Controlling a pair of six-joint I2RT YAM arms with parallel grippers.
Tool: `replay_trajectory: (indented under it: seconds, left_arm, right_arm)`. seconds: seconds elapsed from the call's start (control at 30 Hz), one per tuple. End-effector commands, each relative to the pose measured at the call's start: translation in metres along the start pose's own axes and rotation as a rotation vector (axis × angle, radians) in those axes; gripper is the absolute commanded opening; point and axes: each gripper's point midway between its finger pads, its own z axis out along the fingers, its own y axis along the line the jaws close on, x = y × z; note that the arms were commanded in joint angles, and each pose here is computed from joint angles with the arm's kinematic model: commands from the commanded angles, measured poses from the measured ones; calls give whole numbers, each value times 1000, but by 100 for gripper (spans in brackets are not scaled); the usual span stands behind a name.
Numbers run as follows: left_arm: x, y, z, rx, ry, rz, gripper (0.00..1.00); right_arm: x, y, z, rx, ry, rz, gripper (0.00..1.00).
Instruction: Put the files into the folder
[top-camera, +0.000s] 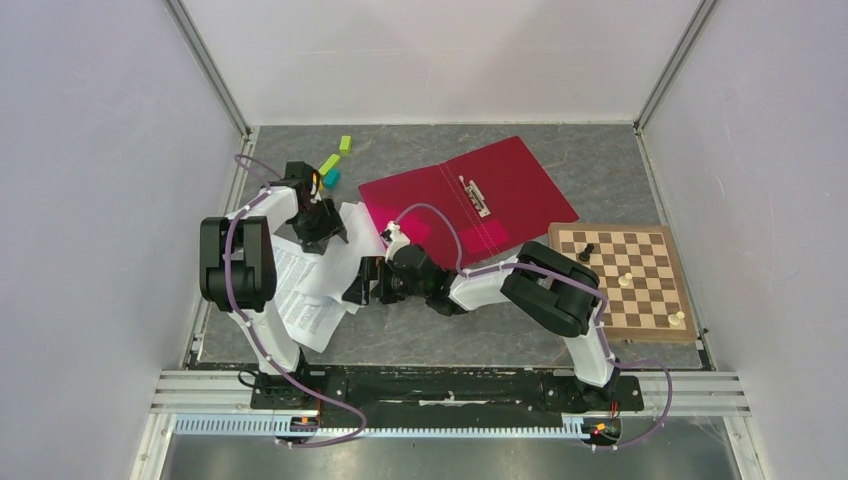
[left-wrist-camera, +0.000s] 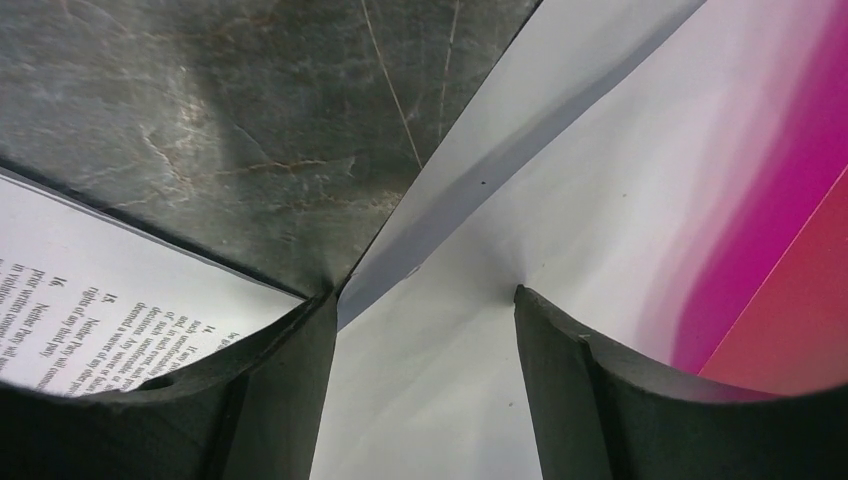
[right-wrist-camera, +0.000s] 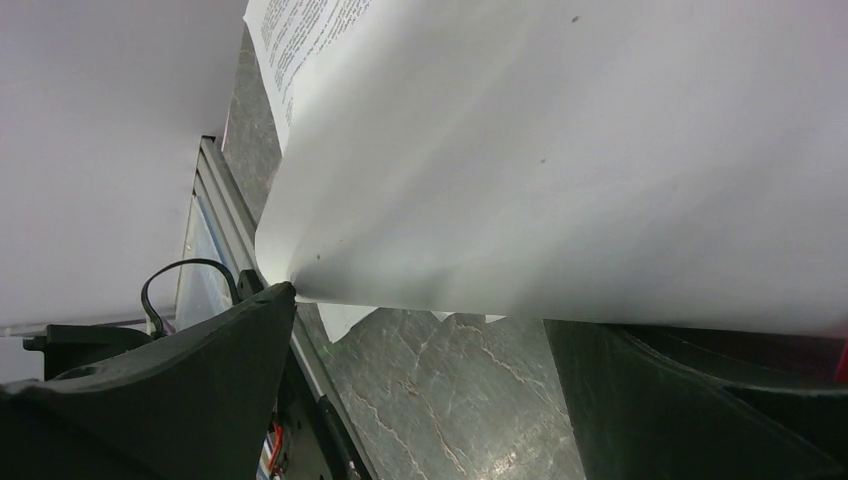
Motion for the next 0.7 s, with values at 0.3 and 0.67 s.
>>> replay_trajectory:
  seconds: [0.3,0.67]
  left_arm:
    - [47,0,-4,41,137,-52,65]
    - [53,8,-9,4,141,-43,63]
  right_arm:
    - [0,-21,1,24,-18,137,98]
    - [-14,-30,-37,-24,-178,330,98]
